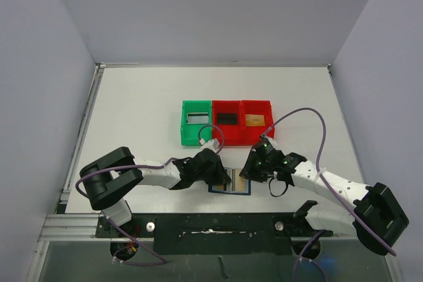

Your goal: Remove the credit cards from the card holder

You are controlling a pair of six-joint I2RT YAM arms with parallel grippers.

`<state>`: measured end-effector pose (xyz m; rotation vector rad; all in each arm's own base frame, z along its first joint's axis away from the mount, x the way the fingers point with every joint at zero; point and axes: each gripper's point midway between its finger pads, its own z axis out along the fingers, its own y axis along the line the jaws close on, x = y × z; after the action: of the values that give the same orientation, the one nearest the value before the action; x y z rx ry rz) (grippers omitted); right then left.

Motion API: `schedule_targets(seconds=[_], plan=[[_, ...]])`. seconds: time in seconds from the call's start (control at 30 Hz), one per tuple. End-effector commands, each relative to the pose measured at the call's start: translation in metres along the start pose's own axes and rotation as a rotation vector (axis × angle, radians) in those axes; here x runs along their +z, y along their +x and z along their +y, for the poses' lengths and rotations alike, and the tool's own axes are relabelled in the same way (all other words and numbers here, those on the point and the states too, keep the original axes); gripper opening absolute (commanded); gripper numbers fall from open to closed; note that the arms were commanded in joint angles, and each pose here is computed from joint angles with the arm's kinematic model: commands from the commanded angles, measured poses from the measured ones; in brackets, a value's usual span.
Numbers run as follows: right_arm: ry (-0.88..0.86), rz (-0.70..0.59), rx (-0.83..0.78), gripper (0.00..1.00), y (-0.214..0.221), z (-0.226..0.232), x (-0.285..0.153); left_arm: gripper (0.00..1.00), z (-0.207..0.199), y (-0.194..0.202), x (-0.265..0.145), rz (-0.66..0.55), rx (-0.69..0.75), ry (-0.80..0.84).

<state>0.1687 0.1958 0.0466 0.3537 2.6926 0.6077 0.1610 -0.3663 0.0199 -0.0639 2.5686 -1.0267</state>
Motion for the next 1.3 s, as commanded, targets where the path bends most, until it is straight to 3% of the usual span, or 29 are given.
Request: schedule_targets(seconds=[0.0,0.27,0.47,0.63,0.9,1.03,1.13,1.27], plan=[[0.003,-0.004,-0.006,0.25,-0.004,0.002,0.005,0.01,0.019,0.004,-0.001,0.009,0.041,-0.082],[0.003,0.030,0.001,0.25,0.007,-0.006,0.015,0.01,0.020,0.004,-0.001,0.007,0.043,-0.086],[-0.016,0.056,0.010,0.24,0.014,-0.006,0.021,0.08,0.020,0.005,0.000,0.011,0.040,-0.084],[-0.043,0.072,0.026,0.22,0.019,-0.004,0.025,0.20,0.013,0.003,0.001,0.001,0.018,-0.053],[-0.068,0.086,0.027,0.22,0.023,-0.002,0.026,0.22,0.012,0.005,0.003,0.004,0.002,-0.041],[-0.092,0.097,0.024,0.19,0.025,0.001,0.026,0.29,0.016,0.004,0.003,0.003,0.003,-0.069],[-0.112,0.103,0.021,0.19,0.026,0.005,0.026,0.28,0.021,0.005,0.002,0.003,0.008,-0.093],[-0.145,0.119,0.014,0.18,0.029,0.010,0.025,0.18,0.015,0.003,0.002,-0.001,0.011,-0.070]])
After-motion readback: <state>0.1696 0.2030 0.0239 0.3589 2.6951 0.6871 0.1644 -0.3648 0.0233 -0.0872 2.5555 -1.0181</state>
